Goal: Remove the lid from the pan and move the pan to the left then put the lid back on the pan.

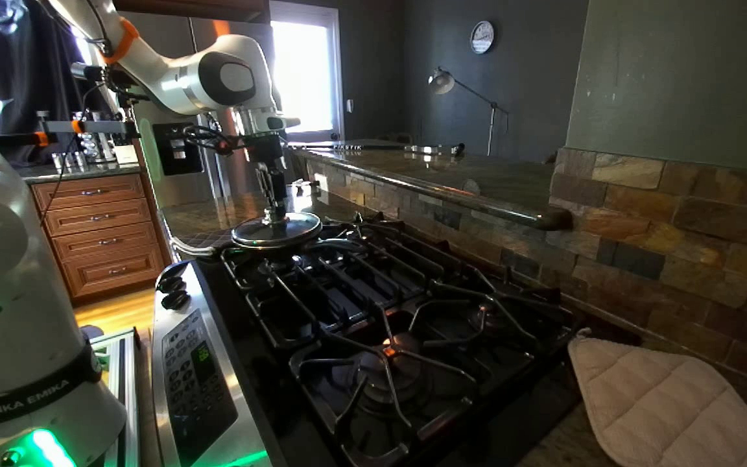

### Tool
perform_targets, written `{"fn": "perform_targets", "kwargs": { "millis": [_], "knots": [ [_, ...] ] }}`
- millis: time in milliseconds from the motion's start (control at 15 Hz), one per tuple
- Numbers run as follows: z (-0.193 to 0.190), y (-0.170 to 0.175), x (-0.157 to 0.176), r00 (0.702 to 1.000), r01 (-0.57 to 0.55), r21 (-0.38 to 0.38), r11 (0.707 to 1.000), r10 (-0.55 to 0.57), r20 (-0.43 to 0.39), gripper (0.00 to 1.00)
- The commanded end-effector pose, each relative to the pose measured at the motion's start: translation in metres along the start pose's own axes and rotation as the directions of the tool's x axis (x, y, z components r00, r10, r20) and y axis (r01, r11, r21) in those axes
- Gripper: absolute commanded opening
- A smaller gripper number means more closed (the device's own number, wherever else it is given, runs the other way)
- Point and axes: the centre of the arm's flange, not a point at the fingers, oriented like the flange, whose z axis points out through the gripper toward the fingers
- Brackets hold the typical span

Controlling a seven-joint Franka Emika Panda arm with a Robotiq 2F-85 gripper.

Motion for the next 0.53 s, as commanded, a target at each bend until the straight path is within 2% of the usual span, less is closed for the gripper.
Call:
{"fn": "perform_targets", "kwargs": {
  "millis": [0, 467],
  "knots": [
    [-0.0048, -0.0077, 0.0045, 1.0, 0.001, 0.013, 1.0, -0.001, -0.012, 0.23],
    [0.0044, -0.0093, 0.0049, 1.0, 0.01, -0.001, 1.0, -0.01, 0.004, 0.23]
  ]
}}
